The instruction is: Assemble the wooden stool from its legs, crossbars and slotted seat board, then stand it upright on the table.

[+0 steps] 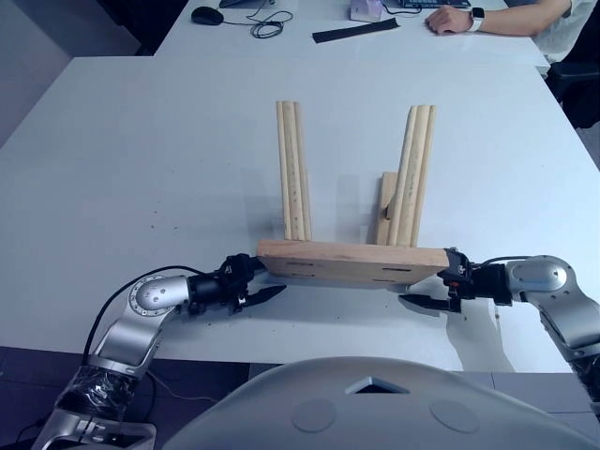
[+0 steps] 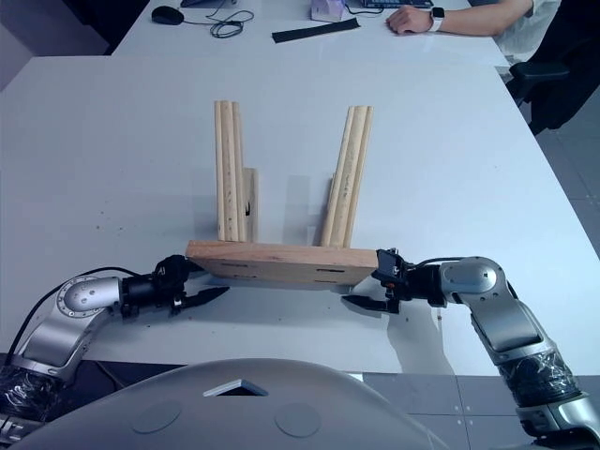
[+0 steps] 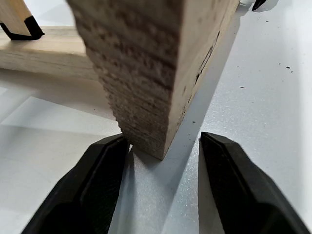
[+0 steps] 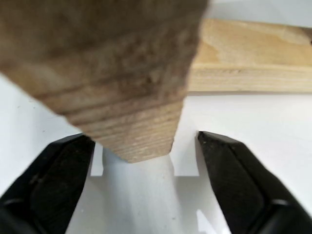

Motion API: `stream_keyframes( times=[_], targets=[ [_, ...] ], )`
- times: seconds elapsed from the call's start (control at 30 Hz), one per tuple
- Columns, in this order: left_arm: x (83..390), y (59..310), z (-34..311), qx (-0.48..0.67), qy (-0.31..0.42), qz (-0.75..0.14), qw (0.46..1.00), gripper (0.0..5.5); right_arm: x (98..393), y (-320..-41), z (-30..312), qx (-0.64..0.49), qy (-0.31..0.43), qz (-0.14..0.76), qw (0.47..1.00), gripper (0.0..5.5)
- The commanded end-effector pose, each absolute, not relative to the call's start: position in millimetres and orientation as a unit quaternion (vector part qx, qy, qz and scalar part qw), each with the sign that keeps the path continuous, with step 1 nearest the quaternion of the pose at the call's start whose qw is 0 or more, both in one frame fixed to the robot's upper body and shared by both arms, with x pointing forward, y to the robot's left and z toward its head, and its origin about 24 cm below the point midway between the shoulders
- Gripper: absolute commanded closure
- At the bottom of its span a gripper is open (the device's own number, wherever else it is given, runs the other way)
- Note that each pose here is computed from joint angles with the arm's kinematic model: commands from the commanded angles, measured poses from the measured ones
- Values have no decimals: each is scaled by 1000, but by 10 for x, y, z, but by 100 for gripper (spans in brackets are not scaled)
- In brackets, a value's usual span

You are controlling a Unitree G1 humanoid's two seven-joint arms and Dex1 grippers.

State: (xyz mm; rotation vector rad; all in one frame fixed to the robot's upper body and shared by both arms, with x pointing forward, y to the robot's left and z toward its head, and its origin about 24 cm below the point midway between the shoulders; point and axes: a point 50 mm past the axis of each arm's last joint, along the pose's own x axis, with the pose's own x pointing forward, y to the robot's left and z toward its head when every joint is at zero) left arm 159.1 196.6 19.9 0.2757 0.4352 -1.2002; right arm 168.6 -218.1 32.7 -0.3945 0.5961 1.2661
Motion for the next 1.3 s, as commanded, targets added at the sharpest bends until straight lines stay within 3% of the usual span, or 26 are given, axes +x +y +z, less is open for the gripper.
stream_keyframes(
  times=[0.03, 0.17, 0.4, 0.6, 0.97, 1.3],
  targets=[
    [1570, 1946, 173, 115, 223, -576, 778, 331, 1708, -2165, 313, -184, 272, 581, 745, 228],
    [1564, 1985, 166, 116, 229, -576, 776, 384, 1693, -2153, 326, -176, 266, 587, 744, 289],
    [1610, 1992, 191, 119, 228, -569, 781, 389, 1683, -2111, 349, -170, 255, 587, 749, 387],
    [1655, 2037, 401, 116, 209, -559, 794, 389, 1592, -2137, 531, -141, 266, 593, 747, 387],
    [1224, 1916, 1287, 13, 202, -545, 814, 389, 1371, -2183, 1406, -54, 297, 634, 712, 387],
    [1090, 1820, 1982, -132, 289, -586, 745, 389, 1251, -2193, 2187, 91, 371, 660, 647, 387]
  ],
)
